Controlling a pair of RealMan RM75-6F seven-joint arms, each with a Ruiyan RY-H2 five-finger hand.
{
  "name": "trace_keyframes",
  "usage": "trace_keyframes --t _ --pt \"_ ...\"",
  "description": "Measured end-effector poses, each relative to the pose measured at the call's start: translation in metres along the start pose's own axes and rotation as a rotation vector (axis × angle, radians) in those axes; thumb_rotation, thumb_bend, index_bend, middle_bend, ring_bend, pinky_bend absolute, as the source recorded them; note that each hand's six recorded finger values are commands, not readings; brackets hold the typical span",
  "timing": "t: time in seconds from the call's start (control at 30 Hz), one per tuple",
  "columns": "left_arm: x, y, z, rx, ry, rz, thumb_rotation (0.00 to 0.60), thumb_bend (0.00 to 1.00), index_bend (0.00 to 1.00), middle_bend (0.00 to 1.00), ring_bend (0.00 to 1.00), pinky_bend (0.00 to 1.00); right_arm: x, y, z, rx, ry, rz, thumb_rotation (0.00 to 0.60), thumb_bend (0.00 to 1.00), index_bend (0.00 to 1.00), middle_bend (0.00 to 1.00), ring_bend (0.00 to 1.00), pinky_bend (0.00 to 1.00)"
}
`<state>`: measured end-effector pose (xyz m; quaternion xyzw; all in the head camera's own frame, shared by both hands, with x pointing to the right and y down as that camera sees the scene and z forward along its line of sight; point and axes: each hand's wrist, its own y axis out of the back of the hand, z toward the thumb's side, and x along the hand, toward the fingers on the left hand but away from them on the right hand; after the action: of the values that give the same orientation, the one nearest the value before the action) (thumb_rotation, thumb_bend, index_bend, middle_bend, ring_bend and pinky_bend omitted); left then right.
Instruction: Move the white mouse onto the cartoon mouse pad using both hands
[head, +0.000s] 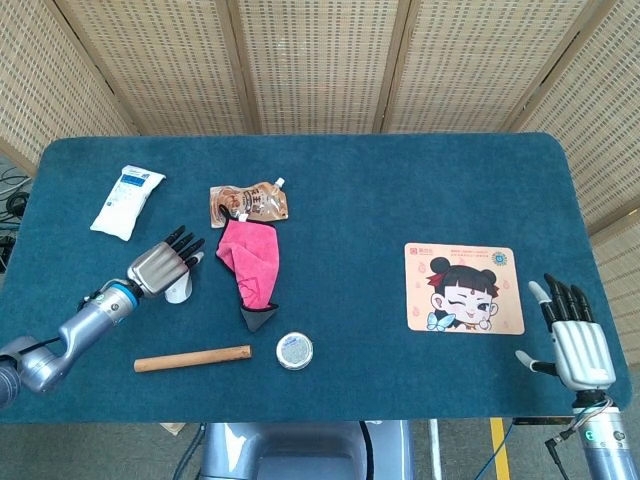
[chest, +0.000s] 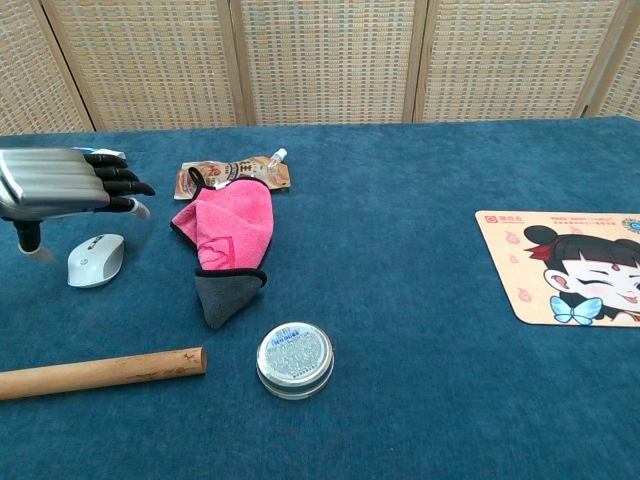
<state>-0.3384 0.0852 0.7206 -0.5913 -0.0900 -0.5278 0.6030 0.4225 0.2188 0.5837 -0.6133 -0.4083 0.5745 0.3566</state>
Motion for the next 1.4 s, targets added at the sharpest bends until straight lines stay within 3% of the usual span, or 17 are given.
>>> trace_keyframes --t 0.77,1.07,1.4 --pt "0.011 -0.008 0.016 0.031 -0.022 -0.038 0.600 0.13 0.29 0.00 0.00 0.00 -0.002 0.005 -0.006 -0.021 -0.016 -0.029 0.600 0.00 0.00 0.00 0.00 0.00" --pt "0.010 -0.010 0.021 0.033 -0.033 -0.038 0.600 0.15 0.44 0.00 0.00 0.00 -0.002 0.006 -0.007 -0.027 -0.015 -0.037 0.600 0.00 0.00 0.00 0.00 0.00" --pt "0.008 -0.009 0.022 0.029 -0.029 -0.001 0.600 0.25 0.61 0.00 0.00 0.00 -0.001 0.007 -0.006 -0.032 -0.011 -0.046 0.600 0.00 0.00 0.00 0.00 0.00"
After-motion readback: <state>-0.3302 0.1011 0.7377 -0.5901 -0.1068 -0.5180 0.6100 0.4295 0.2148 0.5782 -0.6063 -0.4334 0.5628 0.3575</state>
